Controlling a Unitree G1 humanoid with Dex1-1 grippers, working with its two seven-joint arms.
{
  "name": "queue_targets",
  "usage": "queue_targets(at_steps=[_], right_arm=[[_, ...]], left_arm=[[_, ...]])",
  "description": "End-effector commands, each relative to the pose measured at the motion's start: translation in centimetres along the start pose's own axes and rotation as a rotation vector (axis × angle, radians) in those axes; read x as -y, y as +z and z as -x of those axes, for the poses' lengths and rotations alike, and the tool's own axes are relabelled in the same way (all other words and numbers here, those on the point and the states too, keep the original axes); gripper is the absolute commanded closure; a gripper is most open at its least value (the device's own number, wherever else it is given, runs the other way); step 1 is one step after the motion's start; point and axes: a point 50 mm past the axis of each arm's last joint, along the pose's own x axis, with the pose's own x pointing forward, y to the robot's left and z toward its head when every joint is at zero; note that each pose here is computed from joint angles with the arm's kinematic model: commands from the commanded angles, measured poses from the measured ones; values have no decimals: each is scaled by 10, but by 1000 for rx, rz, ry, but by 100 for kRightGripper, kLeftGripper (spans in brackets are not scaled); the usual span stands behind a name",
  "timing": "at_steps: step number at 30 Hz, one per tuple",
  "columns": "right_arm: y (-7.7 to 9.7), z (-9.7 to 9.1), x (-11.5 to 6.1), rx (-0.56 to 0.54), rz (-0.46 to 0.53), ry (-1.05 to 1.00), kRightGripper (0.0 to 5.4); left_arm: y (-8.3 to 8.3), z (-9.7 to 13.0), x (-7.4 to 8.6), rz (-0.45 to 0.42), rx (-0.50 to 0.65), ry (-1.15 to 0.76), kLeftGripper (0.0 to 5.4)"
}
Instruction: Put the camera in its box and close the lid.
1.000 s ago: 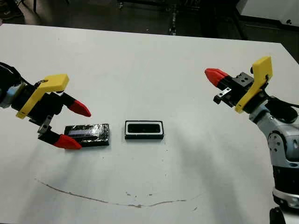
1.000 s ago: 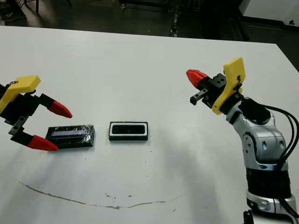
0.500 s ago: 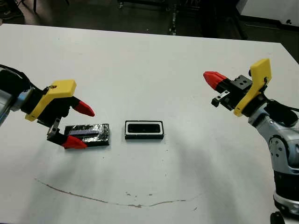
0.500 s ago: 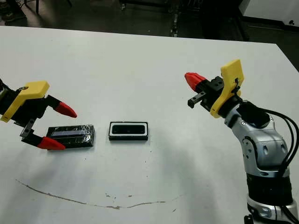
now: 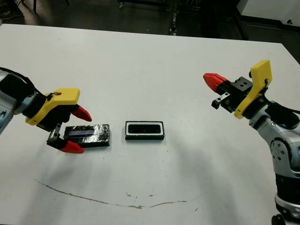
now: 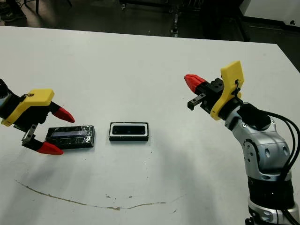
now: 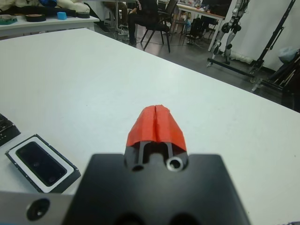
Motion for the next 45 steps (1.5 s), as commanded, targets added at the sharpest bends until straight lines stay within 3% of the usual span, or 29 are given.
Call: queue_targets(at_steps=[1, 14, 31, 45], right_arm=[[-3, 4, 2, -27, -7, -13, 539], [-3, 4, 2, -21, 6, -6, 539], [-6, 4, 3, -23, 5, -23, 540], [-9, 3, 4, -30, 4, -22, 540]], left_arm=[[-4, -6, 0, -7, -31, 14, 0], [-10, -13, 0, 1, -42, 48, 0], [-17, -15, 1, 183, -32, -30, 218], [-16, -13, 0, 186, -25, -12, 224]])
